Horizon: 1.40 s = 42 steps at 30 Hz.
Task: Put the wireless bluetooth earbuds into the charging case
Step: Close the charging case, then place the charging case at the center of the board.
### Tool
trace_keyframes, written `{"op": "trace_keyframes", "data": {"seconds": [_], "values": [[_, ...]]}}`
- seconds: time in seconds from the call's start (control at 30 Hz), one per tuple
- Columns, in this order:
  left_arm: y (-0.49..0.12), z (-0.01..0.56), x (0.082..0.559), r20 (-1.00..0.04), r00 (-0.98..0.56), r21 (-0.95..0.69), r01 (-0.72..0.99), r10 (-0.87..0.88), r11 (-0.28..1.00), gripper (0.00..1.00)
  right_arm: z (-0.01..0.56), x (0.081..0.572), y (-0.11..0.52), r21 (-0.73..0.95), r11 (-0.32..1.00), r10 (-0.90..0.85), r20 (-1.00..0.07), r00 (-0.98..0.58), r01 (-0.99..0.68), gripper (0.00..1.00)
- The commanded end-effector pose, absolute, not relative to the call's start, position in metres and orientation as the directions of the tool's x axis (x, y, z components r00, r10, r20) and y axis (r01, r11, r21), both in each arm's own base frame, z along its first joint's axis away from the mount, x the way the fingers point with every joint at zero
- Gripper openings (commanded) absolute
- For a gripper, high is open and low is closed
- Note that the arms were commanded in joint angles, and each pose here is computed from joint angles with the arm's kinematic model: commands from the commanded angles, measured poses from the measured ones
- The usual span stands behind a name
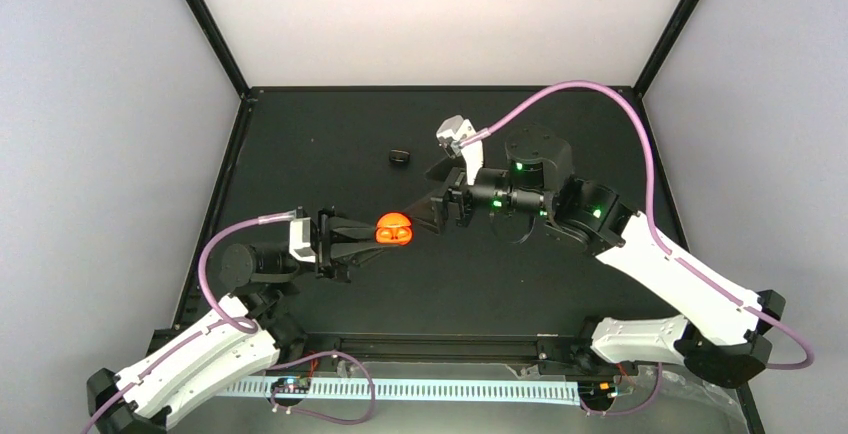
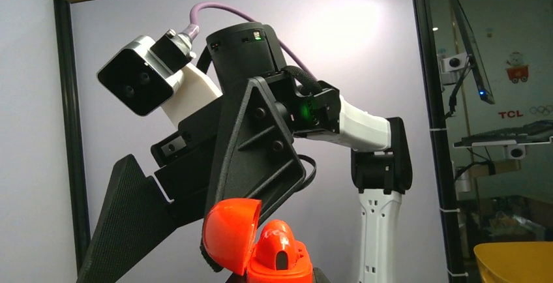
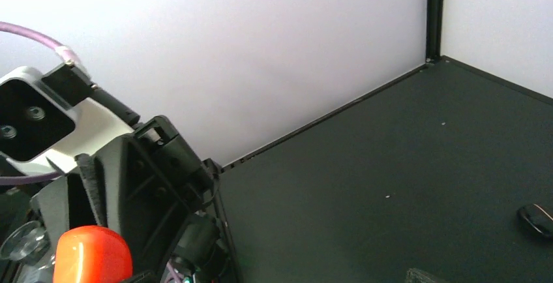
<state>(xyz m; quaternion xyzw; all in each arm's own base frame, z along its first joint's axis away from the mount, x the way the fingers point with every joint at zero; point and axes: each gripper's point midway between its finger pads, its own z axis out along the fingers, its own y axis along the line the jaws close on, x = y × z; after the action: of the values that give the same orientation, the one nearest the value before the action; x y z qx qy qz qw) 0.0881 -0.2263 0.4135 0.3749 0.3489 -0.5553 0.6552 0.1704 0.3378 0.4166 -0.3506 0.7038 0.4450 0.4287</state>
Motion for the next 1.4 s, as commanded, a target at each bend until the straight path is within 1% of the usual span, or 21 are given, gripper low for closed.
{"op": "trace_keyframes", "data": {"seconds": [0.0, 0.17, 0.23, 0.3, 0.37, 0.43, 0.5, 0.57, 0.63, 0.7, 0.77, 0.83, 0.93, 1.0, 1.1, 1.37], "values": [[-0.224, 0.432, 0.079, -0.853, 0.159, 0.138, 0.987, -0.497, 0.080, 0.02, 0.426, 0.148, 0.340, 0.320, 0.238, -0.123, -0.927, -0.356, -0.917, 1.00], [-0.224, 0.434, 0.083, -0.851, 0.158, 0.127, 0.987, -0.501, 0.096, 0.01, 0.425, 0.143, 0.337, 0.303, 0.231, -0.133, -0.931, -0.339, -0.924, 1.00], [-0.225, 0.433, 0.086, -0.854, 0.155, 0.120, 0.988, -0.497, 0.101, 0.02, 0.425, 0.150, 0.331, 0.291, 0.282, -0.114, -0.936, -0.333, -0.914, 1.00], [-0.226, 0.430, 0.092, -0.861, 0.145, 0.096, 0.988, -0.487, 0.124, 0.02, 0.425, 0.170, 0.317, 0.284, 0.413, -0.057, -0.940, -0.336, -0.865, 1.00], [-0.229, 0.421, 0.110, -0.883, 0.112, 0.028, 0.982, -0.455, 0.188, 0.02, 0.421, 0.199, 0.291, 0.279, 0.591, 0.024, -0.944, -0.330, -0.756, 1.00], [-0.231, 0.405, 0.140, -0.910, 0.042, -0.088, 0.953, -0.412, 0.291, 0.02, 0.413, 0.222, 0.263, 0.293, 0.708, 0.086, -0.939, -0.334, -0.642, 1.00], [-0.229, 0.382, 0.176, -0.917, -0.063, -0.241, 0.874, -0.393, 0.422, 0.01, 0.394, 0.239, 0.241, 0.317, 0.776, 0.127, -0.926, -0.357, -0.546, 1.00], [-0.226, 0.352, 0.212, -0.910, -0.185, -0.373, 0.755, -0.370, 0.539, 0.02, 0.369, 0.250, 0.223, 0.337, 0.820, 0.158, -0.910, -0.382, -0.463, 1.00], [-0.229, 0.315, 0.239, -0.899, -0.307, -0.438, 0.650, -0.313, 0.621, 0.01, 0.342, 0.254, 0.212, 0.337, 0.845, 0.161, -0.901, -0.402, -0.416, 1.00], [-0.235, 0.286, 0.260, -0.865, -0.409, -0.490, 0.570, -0.290, 0.660, 0.02, 0.318, 0.253, 0.207, 0.336, 0.854, 0.156, -0.893, -0.421, -0.396, 1.00], [-0.240, 0.254, 0.279, -0.810, -0.516, -0.544, 0.485, -0.278, 0.685, 0.01, 0.296, 0.250, 0.205, 0.337, 0.859, 0.145, -0.882, -0.448, -0.385, 1.00], [-0.250, 0.223, 0.294, -0.760, -0.599, -0.571, 0.430, -0.253, 0.699, 0.02, 0.280, 0.248, 0.203, 0.330, 0.865, 0.130, -0.875, -0.466, -0.378, 1.00], [-0.261, 0.177, 0.315, -0.689, -0.697, -0.571, 0.356, -0.197, 0.740, 0.02, 0.268, 0.245, 0.198, 0.309, 0.874, 0.107, -0.875, -0.472, -0.376, 1.00], [-0.266, 0.147, 0.328, -0.645, -0.744, -0.561, 0.309, -0.172, 0.768, 0.02, 0.265, 0.243, 0.196, 0.295, 0.876, 0.090, -0.878, -0.471, -0.382, 1.00], [-0.270, 0.114, 0.341, -0.573, -0.798, -0.594, 0.247, -0.187, 0.765, 0.02, 0.261, 0.240, 0.194, 0.271, 0.879, 0.060, -0.879, -0.473, -0.393, 1.00], [-0.269, 0.054, 0.367, -0.502, -0.850, -0.550, 0.169, -0.161, 0.818, 0.01, 0.248, 0.238, 0.194, 0.250, 0.879, 0.028, -0.878, -0.478, -0.406, 1.00]]}}
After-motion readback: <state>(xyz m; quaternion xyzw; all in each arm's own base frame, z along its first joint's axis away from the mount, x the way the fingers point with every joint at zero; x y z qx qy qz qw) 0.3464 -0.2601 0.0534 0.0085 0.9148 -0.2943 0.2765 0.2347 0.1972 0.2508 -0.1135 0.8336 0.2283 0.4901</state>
